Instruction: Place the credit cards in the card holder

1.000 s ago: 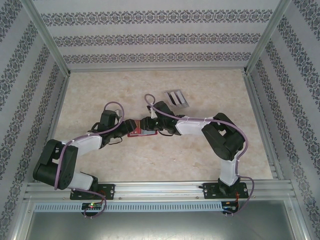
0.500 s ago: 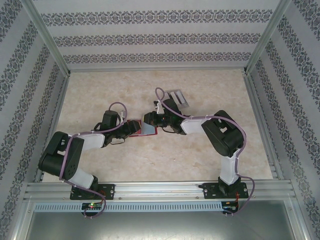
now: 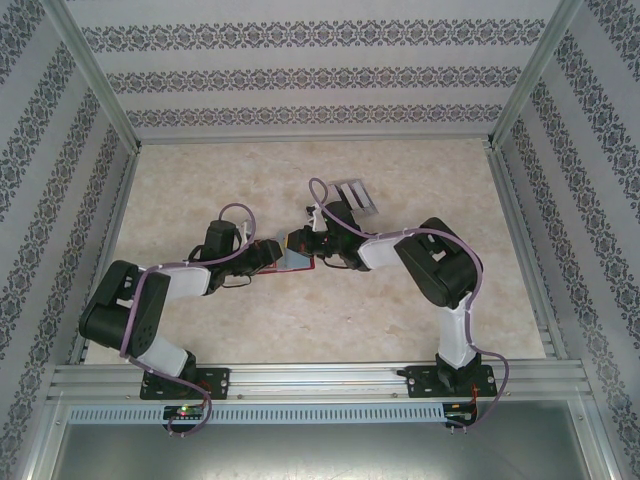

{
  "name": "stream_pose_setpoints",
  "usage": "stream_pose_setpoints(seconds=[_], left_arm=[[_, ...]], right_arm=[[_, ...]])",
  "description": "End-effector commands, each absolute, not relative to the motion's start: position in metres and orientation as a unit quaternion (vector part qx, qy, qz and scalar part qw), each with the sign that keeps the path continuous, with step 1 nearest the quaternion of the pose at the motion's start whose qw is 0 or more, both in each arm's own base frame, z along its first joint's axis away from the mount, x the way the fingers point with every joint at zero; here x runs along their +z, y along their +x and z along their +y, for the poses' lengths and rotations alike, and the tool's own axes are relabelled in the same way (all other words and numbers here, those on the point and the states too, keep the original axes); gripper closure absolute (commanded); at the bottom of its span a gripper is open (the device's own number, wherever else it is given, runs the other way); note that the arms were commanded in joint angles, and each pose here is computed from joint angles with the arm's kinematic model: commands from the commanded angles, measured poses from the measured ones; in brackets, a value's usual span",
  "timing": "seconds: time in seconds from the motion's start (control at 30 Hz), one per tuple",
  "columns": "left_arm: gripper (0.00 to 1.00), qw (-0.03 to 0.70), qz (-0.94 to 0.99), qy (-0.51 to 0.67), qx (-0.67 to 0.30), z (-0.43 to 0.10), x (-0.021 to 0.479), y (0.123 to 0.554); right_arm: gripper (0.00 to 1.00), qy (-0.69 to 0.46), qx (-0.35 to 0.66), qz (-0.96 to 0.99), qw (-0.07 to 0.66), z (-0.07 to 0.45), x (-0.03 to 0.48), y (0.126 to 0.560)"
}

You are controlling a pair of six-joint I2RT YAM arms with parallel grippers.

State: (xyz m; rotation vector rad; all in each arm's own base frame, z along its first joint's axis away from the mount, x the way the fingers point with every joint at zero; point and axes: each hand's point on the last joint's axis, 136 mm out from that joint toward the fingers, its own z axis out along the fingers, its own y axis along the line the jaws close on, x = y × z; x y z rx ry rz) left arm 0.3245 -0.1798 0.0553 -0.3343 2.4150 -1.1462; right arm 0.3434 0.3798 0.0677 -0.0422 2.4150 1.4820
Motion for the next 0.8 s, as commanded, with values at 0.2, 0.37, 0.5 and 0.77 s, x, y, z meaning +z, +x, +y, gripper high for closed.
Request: stream_pose_setpoints(seconds=[0.2,0.37,0.5,0.77], left_arm=[[0.64,0.218,0.888,-0.121,-0.388,-0.175,0.039,0.326],[0.76,0.224,0.894,-0.125,-0.368,-0.169,0.037,0.325],[0.84,0.221,0.9,-0.13,-0.353,-0.164,0.032,0.324],[0.92,0.216,0.906,-0.141,-0.335,-0.159,0.026,0.324]], right_arm=[[0.93,-0.021,0.532,0.833,0.149,0.388,0.072,0.346],[0.93,-0.02,0.53,0.835,0.148,0.388,0.071,0.346],[0.92,-0.018,0.529,0.836,0.146,0.387,0.069,0.344],[0.85,-0.018,0.515,0.84,0.168,0.378,0.075,0.346]])
